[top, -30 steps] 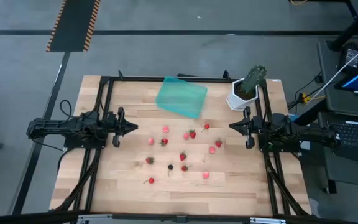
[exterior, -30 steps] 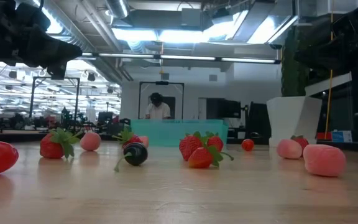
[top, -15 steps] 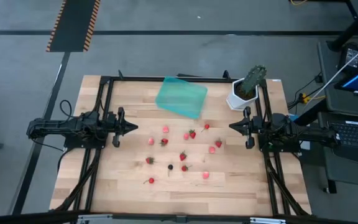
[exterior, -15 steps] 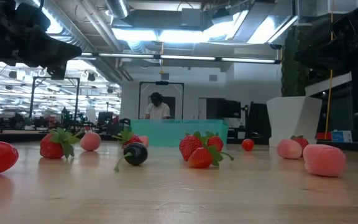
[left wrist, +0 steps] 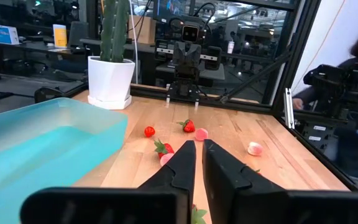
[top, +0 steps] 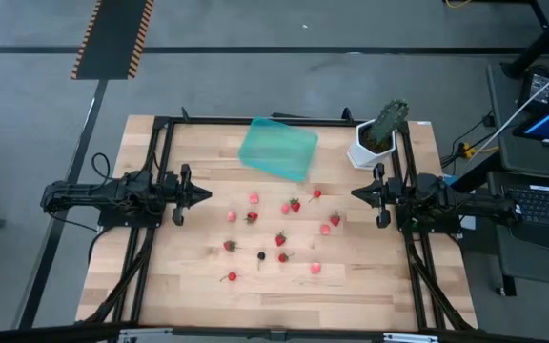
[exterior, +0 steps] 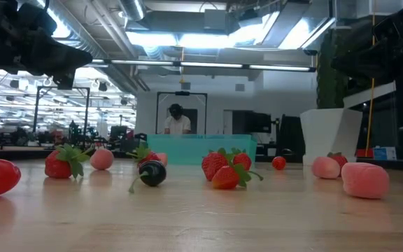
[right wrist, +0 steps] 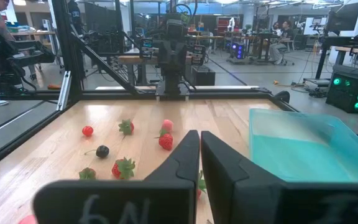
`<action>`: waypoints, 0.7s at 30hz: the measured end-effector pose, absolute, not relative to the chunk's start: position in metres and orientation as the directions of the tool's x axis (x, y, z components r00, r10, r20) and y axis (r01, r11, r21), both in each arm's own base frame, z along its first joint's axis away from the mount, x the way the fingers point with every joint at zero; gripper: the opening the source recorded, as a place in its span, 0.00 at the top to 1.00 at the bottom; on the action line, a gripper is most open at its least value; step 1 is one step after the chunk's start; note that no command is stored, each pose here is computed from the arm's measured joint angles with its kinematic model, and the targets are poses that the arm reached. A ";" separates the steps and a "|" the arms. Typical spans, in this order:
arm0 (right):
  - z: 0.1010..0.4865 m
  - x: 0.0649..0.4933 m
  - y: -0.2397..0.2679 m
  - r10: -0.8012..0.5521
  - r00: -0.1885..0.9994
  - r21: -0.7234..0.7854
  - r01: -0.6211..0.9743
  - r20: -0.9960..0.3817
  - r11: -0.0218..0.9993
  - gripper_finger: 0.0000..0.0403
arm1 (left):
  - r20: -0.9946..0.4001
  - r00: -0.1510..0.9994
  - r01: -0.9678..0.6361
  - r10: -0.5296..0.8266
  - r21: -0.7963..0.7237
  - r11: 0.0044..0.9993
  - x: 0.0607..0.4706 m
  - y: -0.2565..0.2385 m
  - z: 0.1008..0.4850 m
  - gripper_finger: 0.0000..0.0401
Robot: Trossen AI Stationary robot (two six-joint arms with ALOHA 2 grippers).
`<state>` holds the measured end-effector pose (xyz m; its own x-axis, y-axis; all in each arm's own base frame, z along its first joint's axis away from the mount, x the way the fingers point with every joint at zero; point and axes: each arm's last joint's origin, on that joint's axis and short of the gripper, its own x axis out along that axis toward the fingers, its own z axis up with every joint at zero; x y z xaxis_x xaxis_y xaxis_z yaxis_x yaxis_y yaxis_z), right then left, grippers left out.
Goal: Pick and placing Produce into tupperware
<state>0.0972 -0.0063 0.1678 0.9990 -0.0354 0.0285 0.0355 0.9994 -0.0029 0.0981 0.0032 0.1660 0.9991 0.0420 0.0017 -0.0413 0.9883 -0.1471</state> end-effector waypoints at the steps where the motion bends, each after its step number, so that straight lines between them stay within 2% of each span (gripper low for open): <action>1: 0.168 0.097 -0.006 -0.036 0.999 -0.003 0.036 0.029 0.999 0.95 | 0.002 0.999 -0.041 0.042 -0.147 0.988 0.098 0.003 0.166 0.93; 21: 0.168 0.097 -0.006 -0.036 0.999 -0.003 0.036 0.029 0.999 0.95 | 0.002 0.999 -0.041 0.042 -0.147 0.988 0.098 0.003 0.166 0.84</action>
<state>0.0972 -0.0063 0.1679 0.9989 -0.0358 0.0288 0.0359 0.9994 -0.0029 0.0981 0.0033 0.1660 0.9991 0.0420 0.0019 -0.0413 0.9883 -0.1469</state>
